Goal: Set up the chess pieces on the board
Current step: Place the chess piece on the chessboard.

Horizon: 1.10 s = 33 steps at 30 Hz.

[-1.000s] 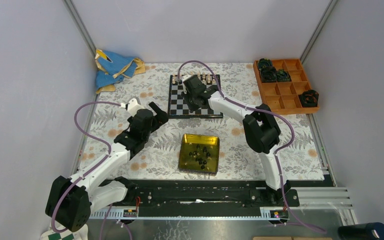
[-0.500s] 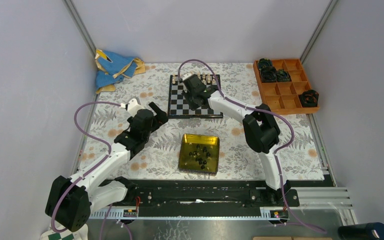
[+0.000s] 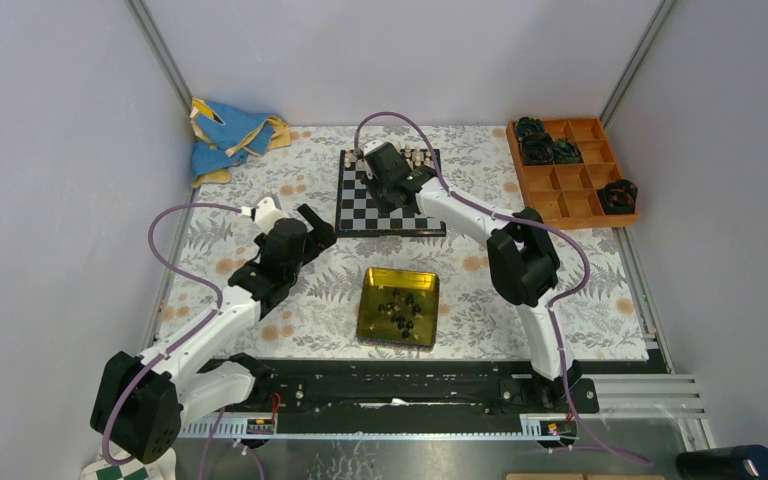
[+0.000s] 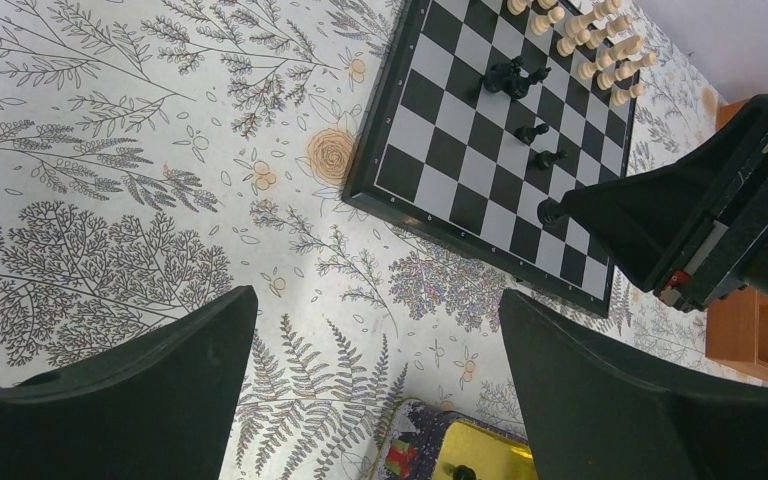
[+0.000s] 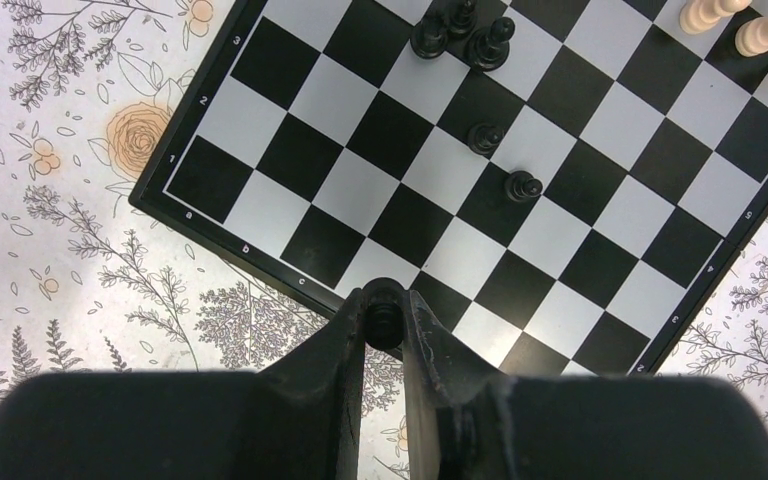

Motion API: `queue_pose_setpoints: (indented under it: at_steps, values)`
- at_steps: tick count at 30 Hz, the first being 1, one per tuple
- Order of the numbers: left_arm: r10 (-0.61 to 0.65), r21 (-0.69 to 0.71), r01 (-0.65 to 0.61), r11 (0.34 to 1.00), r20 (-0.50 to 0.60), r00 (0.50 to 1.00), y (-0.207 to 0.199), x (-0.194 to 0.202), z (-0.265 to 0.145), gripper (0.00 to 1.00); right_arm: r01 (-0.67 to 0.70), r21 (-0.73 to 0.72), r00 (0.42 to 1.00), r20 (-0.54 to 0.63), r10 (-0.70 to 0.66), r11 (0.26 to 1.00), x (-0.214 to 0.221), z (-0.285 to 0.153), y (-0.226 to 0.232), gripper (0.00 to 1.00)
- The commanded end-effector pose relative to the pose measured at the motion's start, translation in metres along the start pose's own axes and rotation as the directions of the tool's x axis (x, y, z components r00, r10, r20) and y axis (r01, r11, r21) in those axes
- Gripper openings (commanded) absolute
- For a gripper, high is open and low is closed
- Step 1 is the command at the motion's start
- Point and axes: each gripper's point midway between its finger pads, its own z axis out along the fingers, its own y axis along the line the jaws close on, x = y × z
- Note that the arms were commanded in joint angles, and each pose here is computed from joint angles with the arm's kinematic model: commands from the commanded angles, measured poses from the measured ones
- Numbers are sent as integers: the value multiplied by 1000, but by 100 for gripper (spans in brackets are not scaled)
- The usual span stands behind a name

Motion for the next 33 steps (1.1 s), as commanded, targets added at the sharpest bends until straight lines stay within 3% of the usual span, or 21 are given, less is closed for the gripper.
queue_pose_setpoints:
  at_steps: [1, 33]
  values:
    - [3, -3, -3, 1000, 27, 1000, 2, -4, -2, 99, -18, -18, 1000, 25, 18, 1000, -14, -1, 4, 7]
    - [2, -13, -2, 1000, 8, 1000, 2, 3, 5, 99, -61, -56, 997, -45, 58, 997, 11, 31, -1, 12]
